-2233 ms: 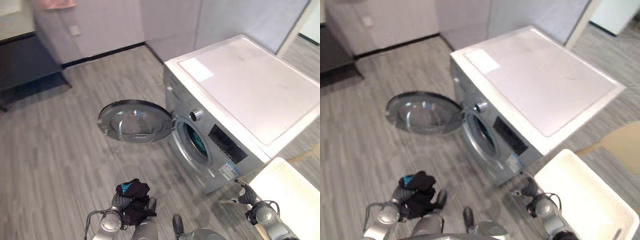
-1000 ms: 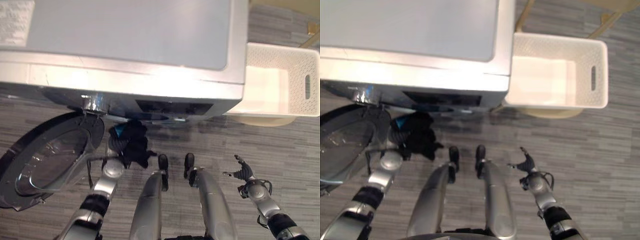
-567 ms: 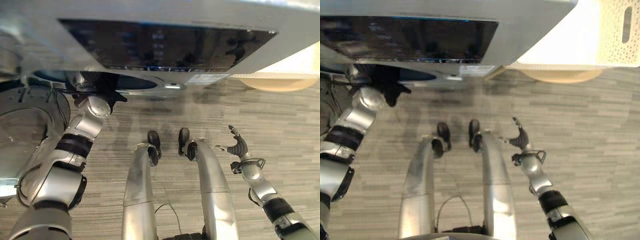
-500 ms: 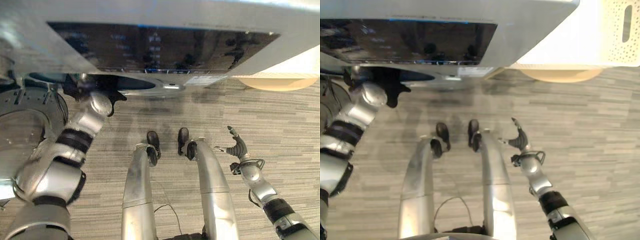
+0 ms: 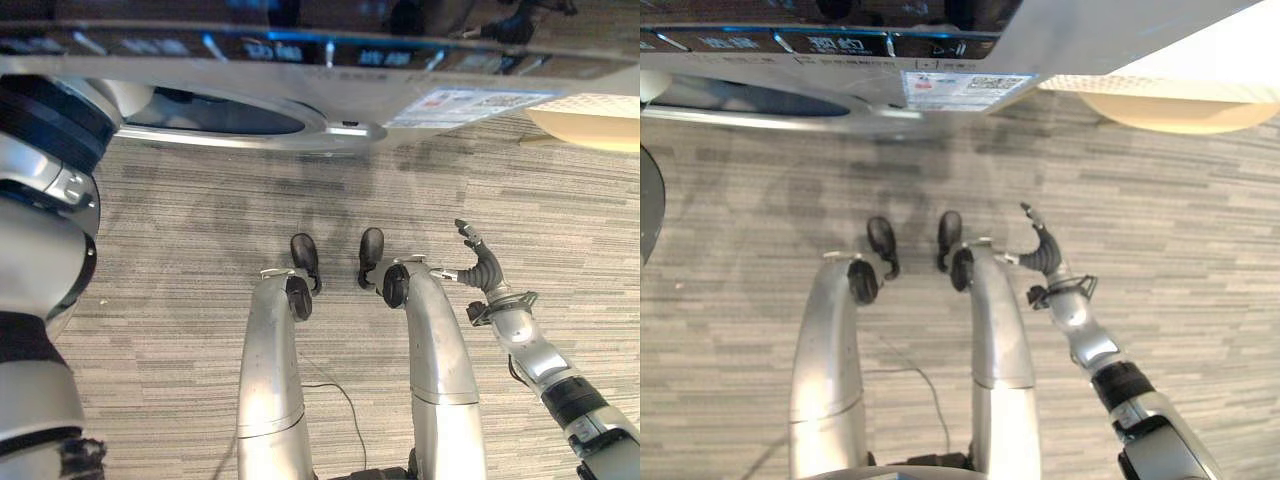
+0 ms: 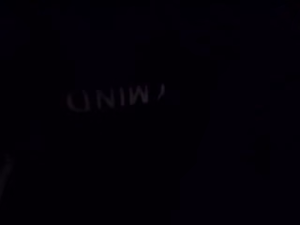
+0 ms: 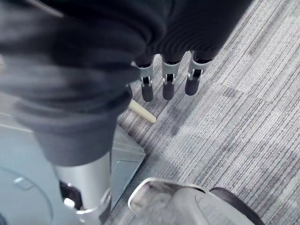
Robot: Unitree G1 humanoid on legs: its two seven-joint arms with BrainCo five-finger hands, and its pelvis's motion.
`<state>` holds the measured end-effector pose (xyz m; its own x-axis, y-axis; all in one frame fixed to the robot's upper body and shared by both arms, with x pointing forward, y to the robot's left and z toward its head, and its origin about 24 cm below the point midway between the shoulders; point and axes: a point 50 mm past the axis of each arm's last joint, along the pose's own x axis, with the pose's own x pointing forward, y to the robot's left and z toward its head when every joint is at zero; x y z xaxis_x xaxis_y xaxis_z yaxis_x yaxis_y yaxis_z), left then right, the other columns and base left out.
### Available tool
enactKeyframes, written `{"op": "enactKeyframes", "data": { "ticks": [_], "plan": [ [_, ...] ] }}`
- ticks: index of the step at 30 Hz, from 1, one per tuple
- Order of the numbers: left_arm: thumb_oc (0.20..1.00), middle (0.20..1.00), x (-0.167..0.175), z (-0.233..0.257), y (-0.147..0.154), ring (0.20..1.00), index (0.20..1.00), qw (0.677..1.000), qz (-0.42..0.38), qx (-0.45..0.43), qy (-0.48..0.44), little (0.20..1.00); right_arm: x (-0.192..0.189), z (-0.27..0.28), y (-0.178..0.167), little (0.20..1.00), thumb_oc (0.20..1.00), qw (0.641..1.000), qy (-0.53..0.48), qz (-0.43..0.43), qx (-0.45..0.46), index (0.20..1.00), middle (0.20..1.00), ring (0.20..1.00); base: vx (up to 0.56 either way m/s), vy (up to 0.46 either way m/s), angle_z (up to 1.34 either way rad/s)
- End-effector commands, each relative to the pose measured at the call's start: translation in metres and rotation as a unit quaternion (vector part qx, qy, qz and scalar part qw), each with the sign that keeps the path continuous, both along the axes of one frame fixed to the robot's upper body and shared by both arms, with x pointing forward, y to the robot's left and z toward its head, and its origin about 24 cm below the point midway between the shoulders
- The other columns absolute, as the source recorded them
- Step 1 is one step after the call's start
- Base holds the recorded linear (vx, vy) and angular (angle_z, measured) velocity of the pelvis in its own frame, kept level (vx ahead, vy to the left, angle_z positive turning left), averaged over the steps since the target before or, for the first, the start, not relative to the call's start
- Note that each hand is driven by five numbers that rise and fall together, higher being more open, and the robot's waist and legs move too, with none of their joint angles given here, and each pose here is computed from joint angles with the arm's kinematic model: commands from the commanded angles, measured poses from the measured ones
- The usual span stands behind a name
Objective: Grab the laundry basket,head to the washer,open it,put in the laundry and shut it.
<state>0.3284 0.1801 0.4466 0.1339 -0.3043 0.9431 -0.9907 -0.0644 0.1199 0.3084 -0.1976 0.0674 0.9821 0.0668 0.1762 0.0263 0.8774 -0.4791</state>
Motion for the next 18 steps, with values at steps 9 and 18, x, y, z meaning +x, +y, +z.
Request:
{"op": "enactKeyframes", "data": {
  "ticks": [9,18],
  "plan": [
    [1.000,1.000,0.055,-0.063,0.023,1.000,1.000,0.944,0.017,-0.080,0.320,1.000,-0.020,-0.003,-0.023,1.000,1.000,1.000,0.022,0.002,-0.020,1.000,1.000,1.000,-0.01,-0.034,-0.03],
    [1.000,1.000,0.062,-0.175,0.064,1.000,1.000,0.850,-0.120,-0.307,0.412,1.000,-0.022,-0.032,-0.015,1.000,1.000,0.996,0.077,-0.019,-0.035,1.000,1.000,1.000,-0.04,-0.036,0.07]
  ]
}}
